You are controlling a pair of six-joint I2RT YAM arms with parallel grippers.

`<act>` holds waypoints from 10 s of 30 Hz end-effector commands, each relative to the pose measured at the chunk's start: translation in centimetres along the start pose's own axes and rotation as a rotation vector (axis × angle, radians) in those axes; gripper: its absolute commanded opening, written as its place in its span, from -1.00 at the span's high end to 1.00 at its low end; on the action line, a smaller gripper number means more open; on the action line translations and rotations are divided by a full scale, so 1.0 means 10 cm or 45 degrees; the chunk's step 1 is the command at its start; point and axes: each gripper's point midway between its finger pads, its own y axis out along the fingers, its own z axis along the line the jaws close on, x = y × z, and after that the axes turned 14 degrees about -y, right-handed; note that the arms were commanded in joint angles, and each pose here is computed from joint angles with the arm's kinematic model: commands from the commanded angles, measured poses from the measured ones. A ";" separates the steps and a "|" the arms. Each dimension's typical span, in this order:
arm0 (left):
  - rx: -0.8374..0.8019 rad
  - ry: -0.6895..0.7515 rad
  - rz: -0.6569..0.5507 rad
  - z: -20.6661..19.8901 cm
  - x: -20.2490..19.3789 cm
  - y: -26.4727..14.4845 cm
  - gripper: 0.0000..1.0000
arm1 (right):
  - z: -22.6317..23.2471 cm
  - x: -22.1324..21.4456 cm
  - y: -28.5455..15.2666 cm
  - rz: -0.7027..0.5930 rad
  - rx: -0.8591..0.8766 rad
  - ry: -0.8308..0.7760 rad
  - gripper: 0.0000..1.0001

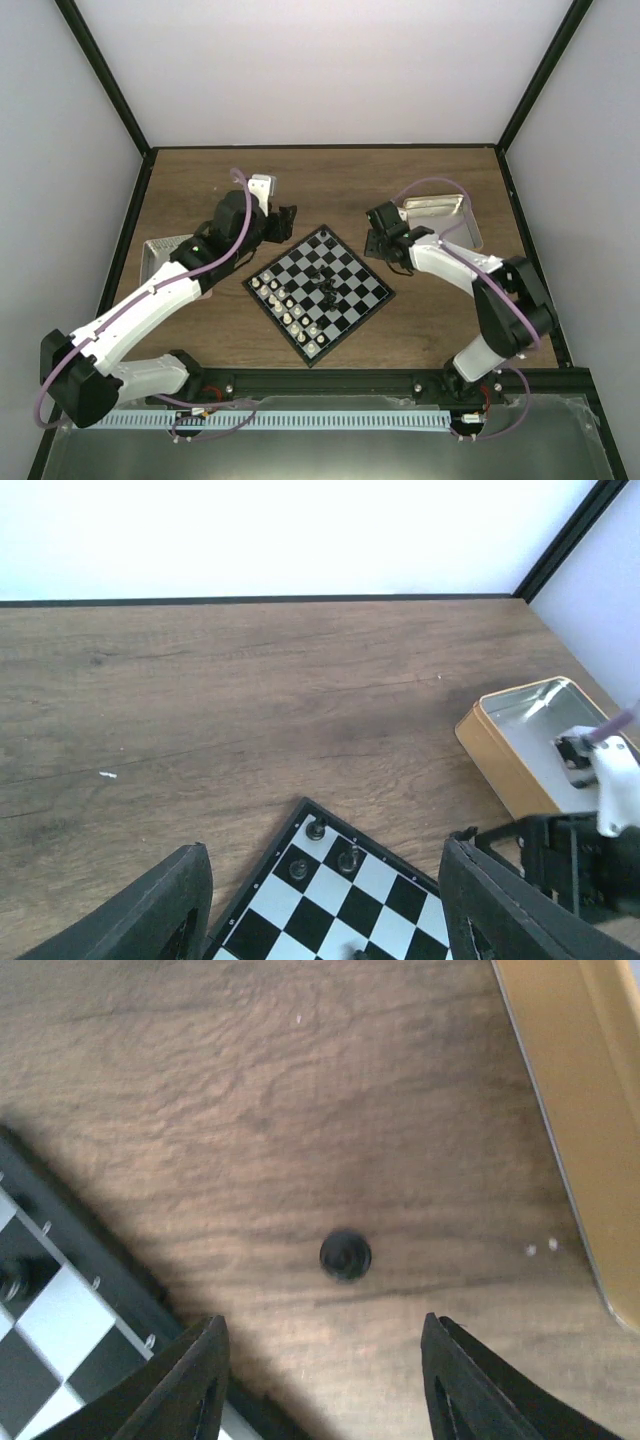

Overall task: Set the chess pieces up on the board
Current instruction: Pick up the chess piece at the center of the board, then place the chess piece on the chessboard, then pick up the chess piece from the chessboard, then place the chess piece on the chessboard.

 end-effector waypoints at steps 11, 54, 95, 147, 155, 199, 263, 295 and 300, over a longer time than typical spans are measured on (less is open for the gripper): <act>0.039 -0.006 0.002 0.12 -0.05 -0.07 -0.31 | -0.09 0.23 0.48 0.068 -0.067 -0.076 0.22; 0.072 -0.028 -0.194 0.19 0.24 -0.30 -0.39 | 1.11 0.21 0.27 0.093 0.193 -0.405 0.84; 0.064 -0.092 -0.225 0.22 0.23 -0.29 -0.42 | 1.42 -0.16 -0.24 0.123 0.505 -0.473 0.06; -0.058 -0.490 0.251 0.41 -1.13 0.33 -0.39 | 1.60 -0.27 0.11 0.119 0.550 -0.067 0.85; -0.046 -0.502 0.253 0.43 -1.16 0.38 -0.39 | 1.61 -0.22 0.03 0.104 0.572 -0.050 0.91; -0.343 -0.913 0.327 0.13 -1.23 0.38 0.82 | 1.78 0.14 -0.76 0.030 1.049 0.246 0.89; 0.301 0.140 0.726 -0.38 -1.89 1.67 0.82 | -0.21 0.09 -1.14 -0.480 0.130 0.429 -0.36; 0.212 0.127 0.749 -0.55 -1.72 1.54 0.37 | -0.13 0.13 -1.15 -0.473 0.182 0.411 -0.36; 0.169 0.095 0.734 -0.62 -1.61 1.37 0.19 | 0.01 0.17 -1.21 -0.490 0.274 0.327 -0.36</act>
